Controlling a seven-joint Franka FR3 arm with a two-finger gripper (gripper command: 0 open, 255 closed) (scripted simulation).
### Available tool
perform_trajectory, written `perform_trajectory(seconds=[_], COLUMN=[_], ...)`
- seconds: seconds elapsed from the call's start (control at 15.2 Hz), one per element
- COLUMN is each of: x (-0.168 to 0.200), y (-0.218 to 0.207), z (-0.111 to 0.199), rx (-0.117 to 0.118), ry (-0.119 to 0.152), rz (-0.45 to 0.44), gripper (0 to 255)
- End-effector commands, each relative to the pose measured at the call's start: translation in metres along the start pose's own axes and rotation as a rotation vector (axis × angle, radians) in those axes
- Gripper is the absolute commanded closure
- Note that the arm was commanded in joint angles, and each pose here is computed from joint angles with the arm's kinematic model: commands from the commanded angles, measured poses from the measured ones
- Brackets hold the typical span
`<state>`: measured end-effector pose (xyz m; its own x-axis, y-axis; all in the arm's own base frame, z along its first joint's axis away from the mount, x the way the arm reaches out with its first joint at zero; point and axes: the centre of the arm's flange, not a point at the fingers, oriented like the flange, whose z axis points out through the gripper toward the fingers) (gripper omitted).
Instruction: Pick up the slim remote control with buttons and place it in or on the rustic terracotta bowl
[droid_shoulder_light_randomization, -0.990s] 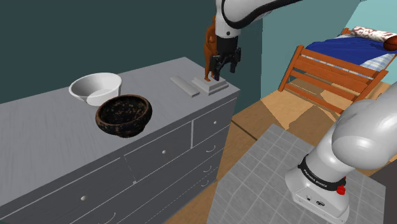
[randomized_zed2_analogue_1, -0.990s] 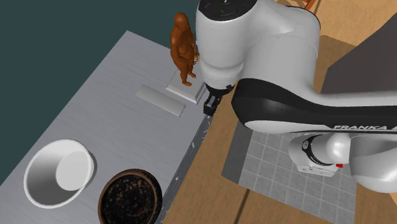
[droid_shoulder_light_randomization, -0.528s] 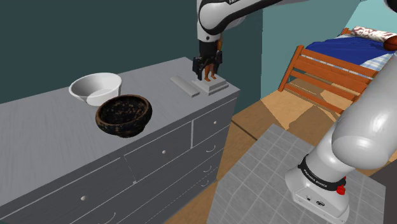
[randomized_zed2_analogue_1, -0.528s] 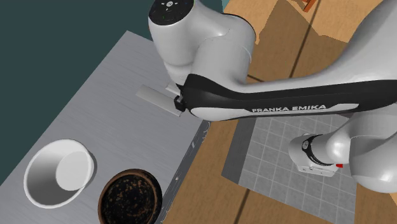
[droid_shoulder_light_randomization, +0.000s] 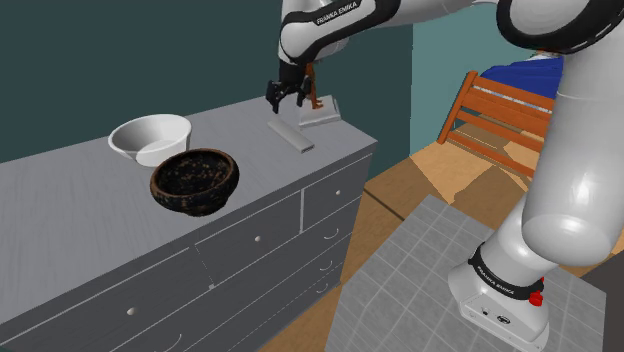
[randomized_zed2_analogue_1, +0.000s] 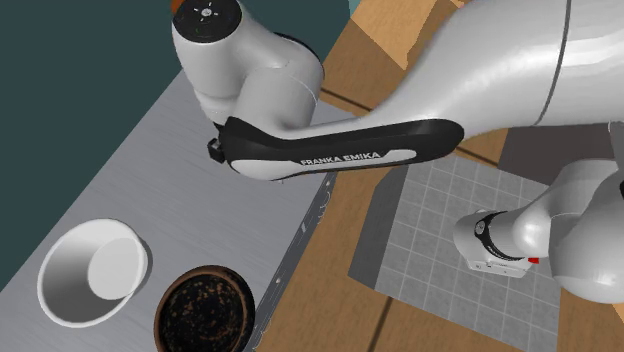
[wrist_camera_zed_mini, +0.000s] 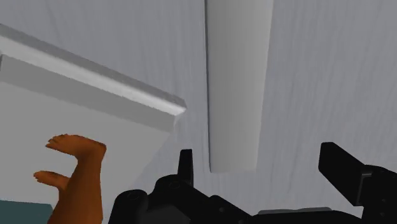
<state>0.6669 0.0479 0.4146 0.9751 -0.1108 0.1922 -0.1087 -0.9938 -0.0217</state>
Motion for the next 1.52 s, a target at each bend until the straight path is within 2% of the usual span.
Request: perform_trajectory(seconds=[0.0,0.13,0.59,1.12,1.19,1.45], x=[-0.005,0.012,0.004,0.003,0.004,0.006], y=[-0.002,-0.007,-0.006,-0.006,-0.005,-0.004], z=[0.036,0.047,0.084,0.087,0.087,0.087], rx=[-0.038,-0.032,-0.032,-0.032,-0.032,-0.032], ry=[-0.213,-0.210,-0.210,-0.210,-0.210,-0.210], rz=[0.001,0.002,0.002,0.002,0.002,0.001], gripper=[0,0,0,0,255,255])
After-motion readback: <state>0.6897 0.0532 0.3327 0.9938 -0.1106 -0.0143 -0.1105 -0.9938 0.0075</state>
